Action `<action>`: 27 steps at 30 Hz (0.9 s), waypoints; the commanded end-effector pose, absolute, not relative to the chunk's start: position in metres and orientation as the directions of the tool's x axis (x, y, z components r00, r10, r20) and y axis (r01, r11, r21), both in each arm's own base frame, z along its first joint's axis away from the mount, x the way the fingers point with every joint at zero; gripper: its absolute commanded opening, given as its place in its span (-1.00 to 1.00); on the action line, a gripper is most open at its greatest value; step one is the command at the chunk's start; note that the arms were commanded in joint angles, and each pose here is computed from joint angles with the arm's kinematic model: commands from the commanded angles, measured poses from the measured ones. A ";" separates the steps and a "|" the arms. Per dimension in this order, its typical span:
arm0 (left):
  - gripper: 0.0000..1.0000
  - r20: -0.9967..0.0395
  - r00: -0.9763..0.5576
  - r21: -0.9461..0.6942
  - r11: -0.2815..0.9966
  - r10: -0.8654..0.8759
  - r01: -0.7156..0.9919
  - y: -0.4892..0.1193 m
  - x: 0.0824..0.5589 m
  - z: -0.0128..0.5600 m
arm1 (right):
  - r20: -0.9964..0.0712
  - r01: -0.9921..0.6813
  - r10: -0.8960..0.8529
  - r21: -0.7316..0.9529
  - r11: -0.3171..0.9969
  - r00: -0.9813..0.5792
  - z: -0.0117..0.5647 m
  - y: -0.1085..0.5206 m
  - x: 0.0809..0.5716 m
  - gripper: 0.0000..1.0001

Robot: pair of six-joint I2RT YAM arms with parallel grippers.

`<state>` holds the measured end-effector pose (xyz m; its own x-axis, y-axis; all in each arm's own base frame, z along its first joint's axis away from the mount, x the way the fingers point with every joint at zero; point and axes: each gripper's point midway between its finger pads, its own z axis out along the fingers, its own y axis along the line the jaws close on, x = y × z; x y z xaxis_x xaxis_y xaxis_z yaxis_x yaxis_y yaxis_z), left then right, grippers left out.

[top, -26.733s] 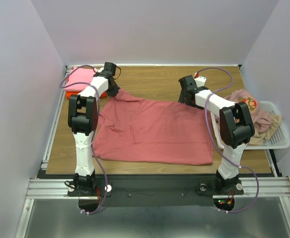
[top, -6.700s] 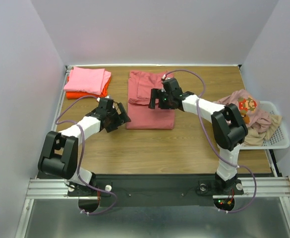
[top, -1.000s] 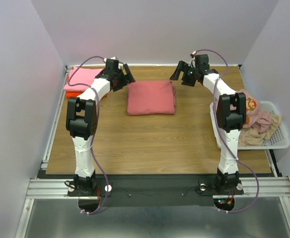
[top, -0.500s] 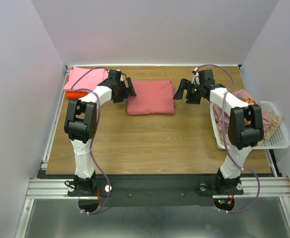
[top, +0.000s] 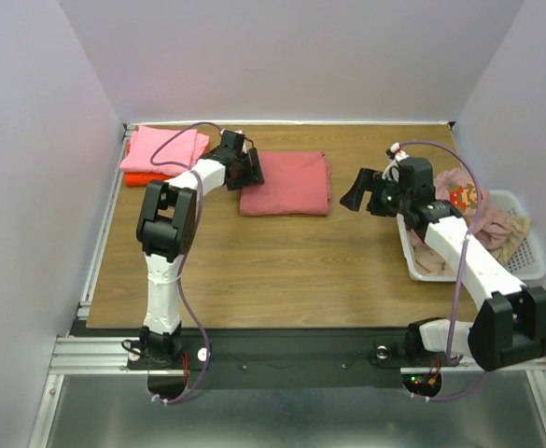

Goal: Fold and stack the t-shirts
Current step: Neatly place the folded tshirt to the corner

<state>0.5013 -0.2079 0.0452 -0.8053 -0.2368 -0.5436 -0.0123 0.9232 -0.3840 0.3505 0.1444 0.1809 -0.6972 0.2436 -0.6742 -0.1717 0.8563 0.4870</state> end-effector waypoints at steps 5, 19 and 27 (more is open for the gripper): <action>0.40 -0.521 -0.839 -0.260 0.965 -0.158 -0.020 -0.217 0.495 0.017 | -0.745 -0.172 0.293 0.478 0.862 -0.599 0.199 0.127 0.315 1.00; -0.61 -0.543 -0.840 0.037 0.998 -0.021 -0.048 -0.220 0.507 0.000 | -0.670 -0.101 0.299 0.489 0.867 -0.679 0.147 0.121 0.284 1.00; -1.00 -0.661 -0.741 0.312 0.941 0.118 -0.128 -0.167 0.528 0.064 | -0.666 -0.082 0.290 0.468 0.880 -0.687 0.138 0.117 0.286 1.00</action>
<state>0.5331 -0.2260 0.0398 -0.7459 -0.0073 -0.6660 -0.0540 0.9973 0.0496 0.2779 0.1189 0.1233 -0.7299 0.2791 -0.6239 -0.0651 0.8803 0.4700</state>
